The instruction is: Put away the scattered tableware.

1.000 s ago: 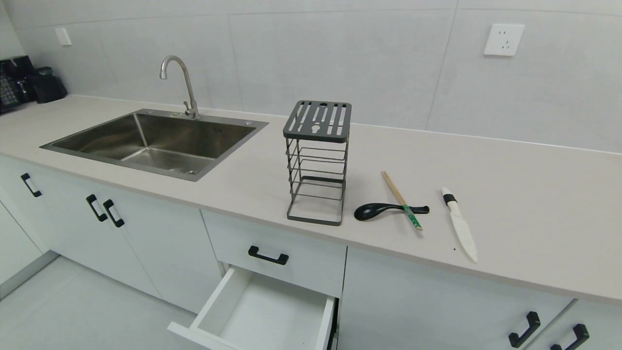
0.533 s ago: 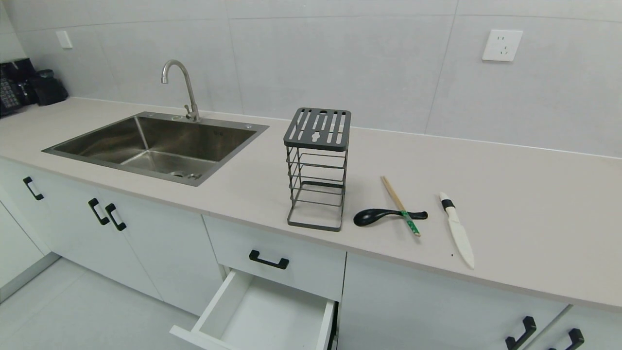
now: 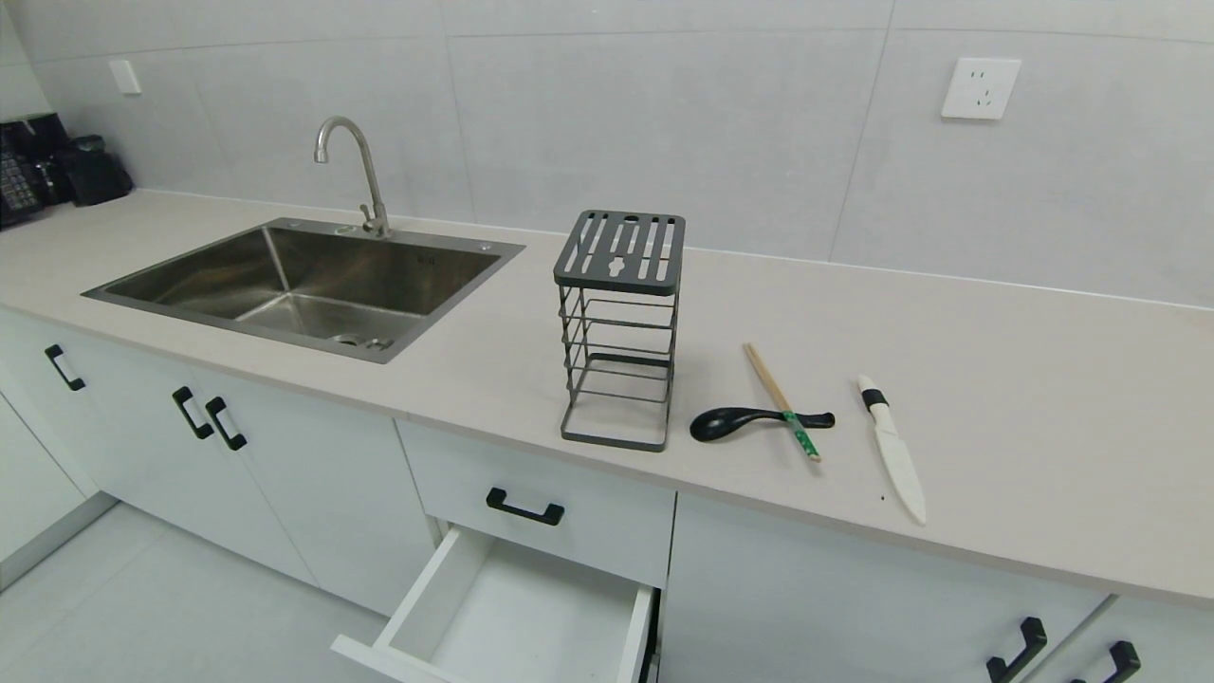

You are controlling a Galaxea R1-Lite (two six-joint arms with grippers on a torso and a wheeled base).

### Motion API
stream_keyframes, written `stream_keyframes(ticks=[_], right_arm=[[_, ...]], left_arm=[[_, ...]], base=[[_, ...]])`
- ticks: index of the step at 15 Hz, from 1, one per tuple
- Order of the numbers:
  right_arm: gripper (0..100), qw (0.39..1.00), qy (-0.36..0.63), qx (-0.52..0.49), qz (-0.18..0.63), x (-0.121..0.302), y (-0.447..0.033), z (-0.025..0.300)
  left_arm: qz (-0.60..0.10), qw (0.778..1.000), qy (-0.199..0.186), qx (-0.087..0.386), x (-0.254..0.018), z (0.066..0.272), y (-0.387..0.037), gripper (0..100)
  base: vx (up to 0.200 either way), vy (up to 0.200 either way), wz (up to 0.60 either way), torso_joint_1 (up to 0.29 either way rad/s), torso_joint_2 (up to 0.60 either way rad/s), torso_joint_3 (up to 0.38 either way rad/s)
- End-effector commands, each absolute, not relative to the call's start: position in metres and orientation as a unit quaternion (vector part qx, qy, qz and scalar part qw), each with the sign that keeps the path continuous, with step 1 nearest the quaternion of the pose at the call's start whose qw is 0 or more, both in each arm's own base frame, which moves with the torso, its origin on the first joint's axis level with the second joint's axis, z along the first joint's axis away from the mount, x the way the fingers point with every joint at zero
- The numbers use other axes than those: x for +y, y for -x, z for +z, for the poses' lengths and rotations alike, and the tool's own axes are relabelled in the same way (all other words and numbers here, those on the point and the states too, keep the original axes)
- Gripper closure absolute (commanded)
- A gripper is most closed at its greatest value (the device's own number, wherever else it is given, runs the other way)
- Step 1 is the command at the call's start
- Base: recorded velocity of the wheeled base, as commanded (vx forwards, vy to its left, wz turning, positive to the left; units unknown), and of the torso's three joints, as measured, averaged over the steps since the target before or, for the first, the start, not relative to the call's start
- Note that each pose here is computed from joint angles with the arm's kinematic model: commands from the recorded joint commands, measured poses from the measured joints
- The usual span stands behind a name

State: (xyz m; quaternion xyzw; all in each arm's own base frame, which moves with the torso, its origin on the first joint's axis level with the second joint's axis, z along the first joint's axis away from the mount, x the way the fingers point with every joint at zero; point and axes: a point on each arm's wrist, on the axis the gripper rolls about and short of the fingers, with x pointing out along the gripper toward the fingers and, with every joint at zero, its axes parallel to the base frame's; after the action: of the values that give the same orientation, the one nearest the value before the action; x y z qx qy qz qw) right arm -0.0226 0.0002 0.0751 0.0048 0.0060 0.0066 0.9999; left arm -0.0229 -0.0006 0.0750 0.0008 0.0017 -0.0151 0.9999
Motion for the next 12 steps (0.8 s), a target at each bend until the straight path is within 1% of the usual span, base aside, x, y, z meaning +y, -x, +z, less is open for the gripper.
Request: stream_keyframes(ticks=[1,2,3,4,5,7,8,9,11,12], right_arm=[[0,1.000,-0.004,0.007,0.014,0.001,0.022,0.075],[0,1.000,-0.007,-0.001,0.012,0.000,0.022,0.077],[0,0.998,-0.010,-0.067,0.011,0.001,0.026,0.096],[0,0.990,-0.005,-0.143,0.008,0.001,0.035,0.127],[0,0.989,0.002,-0.145,0.009,0.001,0.037,0.150],[0,0.995,0.010,-0.084,0.062,0.003,0.024,0.166],[0,0.994,0.009,-0.026,0.107,0.005,0.006,0.174],[0,0.991,0.015,0.016,0.130,0.006,-0.011,0.181],[0,0.983,0.042,0.090,0.157,0.007,-0.054,0.195],[0,0.979,0.052,0.106,0.168,0.008,-0.067,0.199]], left_arm=[[-0.015,1.000,-0.001,0.002,-0.001,0.075,0.023,0],[-0.015,1.000,-0.001,0.002,-0.001,0.075,0.023,0],[-0.015,1.000,-0.001,0.002,-0.001,0.075,0.023,0],[-0.015,1.000,-0.001,0.002,-0.001,0.075,0.023,0],[-0.015,1.000,-0.001,0.002,-0.001,0.075,0.023,0],[-0.015,1.000,-0.001,0.002,-0.001,0.075,0.023,0],[-0.015,1.000,-0.001,0.002,-0.001,0.075,0.023,0],[-0.015,1.000,-0.001,0.002,-0.001,0.075,0.023,0],[-0.015,1.000,-0.001,0.002,-0.001,0.075,0.023,0],[-0.015,1.000,-0.001,0.002,-0.001,0.075,0.023,0]], base=[[0.000,0.000,0.00,0.000,0.00,0.000],[0.000,0.000,0.00,0.000,0.00,0.000],[0.000,0.000,0.00,0.000,0.00,0.000],[0.000,0.000,0.00,0.000,0.00,0.000],[0.000,0.000,0.00,0.000,0.00,0.000],[0.000,0.000,0.00,0.000,0.00,0.000],[0.000,0.000,0.00,0.000,0.00,0.000],[0.000,0.000,0.00,0.000,0.00,0.000],[0.000,0.000,0.00,0.000,0.00,0.000],[0.000,0.000,0.00,0.000,0.00,0.000]])
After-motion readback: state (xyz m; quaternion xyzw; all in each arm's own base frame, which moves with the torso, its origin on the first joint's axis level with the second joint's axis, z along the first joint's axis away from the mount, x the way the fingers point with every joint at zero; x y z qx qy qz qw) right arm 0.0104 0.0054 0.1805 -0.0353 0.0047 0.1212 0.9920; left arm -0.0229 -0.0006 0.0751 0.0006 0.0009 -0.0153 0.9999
